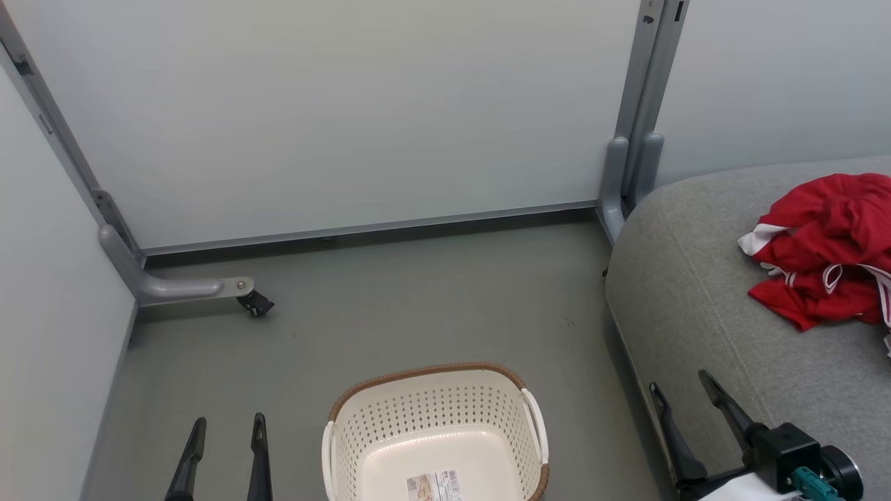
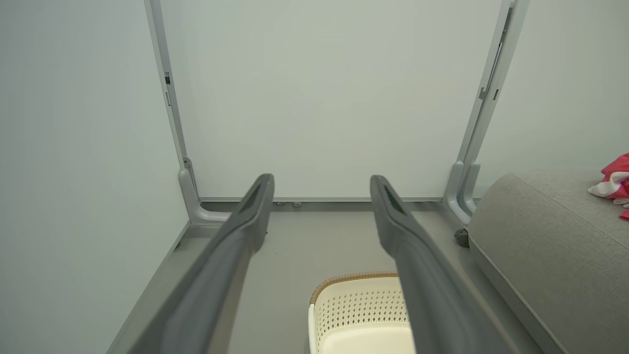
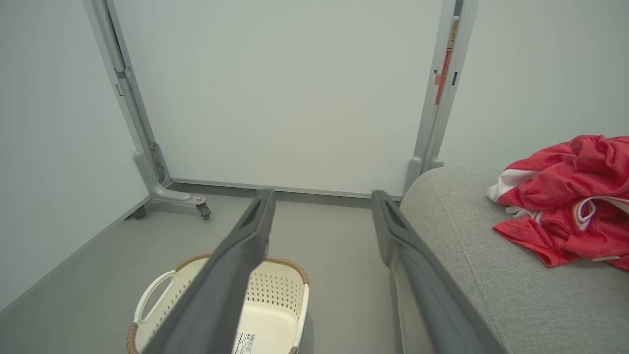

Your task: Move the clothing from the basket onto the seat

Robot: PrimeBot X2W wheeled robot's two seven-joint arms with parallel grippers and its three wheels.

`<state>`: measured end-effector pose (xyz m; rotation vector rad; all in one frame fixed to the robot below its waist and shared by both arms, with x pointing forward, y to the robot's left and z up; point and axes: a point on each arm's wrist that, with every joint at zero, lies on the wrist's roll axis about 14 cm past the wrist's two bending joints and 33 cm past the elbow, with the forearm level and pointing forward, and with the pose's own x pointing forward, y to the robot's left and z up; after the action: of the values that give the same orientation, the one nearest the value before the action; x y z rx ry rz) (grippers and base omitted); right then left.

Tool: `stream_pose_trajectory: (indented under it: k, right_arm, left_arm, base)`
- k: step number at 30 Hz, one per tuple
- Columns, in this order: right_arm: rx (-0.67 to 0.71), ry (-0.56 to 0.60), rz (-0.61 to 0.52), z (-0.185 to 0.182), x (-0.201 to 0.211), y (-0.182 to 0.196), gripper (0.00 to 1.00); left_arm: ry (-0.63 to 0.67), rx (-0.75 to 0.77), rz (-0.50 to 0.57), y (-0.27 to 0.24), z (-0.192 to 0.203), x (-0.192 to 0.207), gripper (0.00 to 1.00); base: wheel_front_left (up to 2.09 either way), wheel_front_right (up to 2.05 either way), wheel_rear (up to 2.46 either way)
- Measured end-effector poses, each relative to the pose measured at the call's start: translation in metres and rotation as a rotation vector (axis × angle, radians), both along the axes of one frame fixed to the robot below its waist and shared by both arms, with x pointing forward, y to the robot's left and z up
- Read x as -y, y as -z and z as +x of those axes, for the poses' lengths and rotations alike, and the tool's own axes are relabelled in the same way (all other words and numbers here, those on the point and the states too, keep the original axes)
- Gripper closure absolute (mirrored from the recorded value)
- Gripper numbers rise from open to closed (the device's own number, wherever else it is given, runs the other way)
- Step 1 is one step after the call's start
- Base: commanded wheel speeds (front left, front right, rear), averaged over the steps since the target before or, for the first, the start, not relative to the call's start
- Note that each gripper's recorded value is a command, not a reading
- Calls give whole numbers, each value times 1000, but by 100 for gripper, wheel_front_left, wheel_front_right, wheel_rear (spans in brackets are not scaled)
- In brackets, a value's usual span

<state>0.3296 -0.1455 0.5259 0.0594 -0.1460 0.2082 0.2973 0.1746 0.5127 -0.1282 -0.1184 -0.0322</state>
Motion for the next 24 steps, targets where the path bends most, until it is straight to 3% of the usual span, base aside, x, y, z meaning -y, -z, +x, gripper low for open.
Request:
stream_pose_trajectory:
  k: [14, 15, 24]
  right_arm:
    - [-1, 33, 6, -8, 9, 1, 0]
    - [-2, 33, 7, -8, 9, 2, 100]
    - [-99, 48, 72, -12, 11, 27, 100]
  left_arm:
    - [42, -20, 12, 7, 1, 12, 0]
    - [44, -22, 12, 7, 1, 12, 100]
    - [30, -105, -52, 30, -2, 9, 100]
  base:
    - [0, 0, 0]
    - [0, 0, 0]
    - [0, 0, 0]
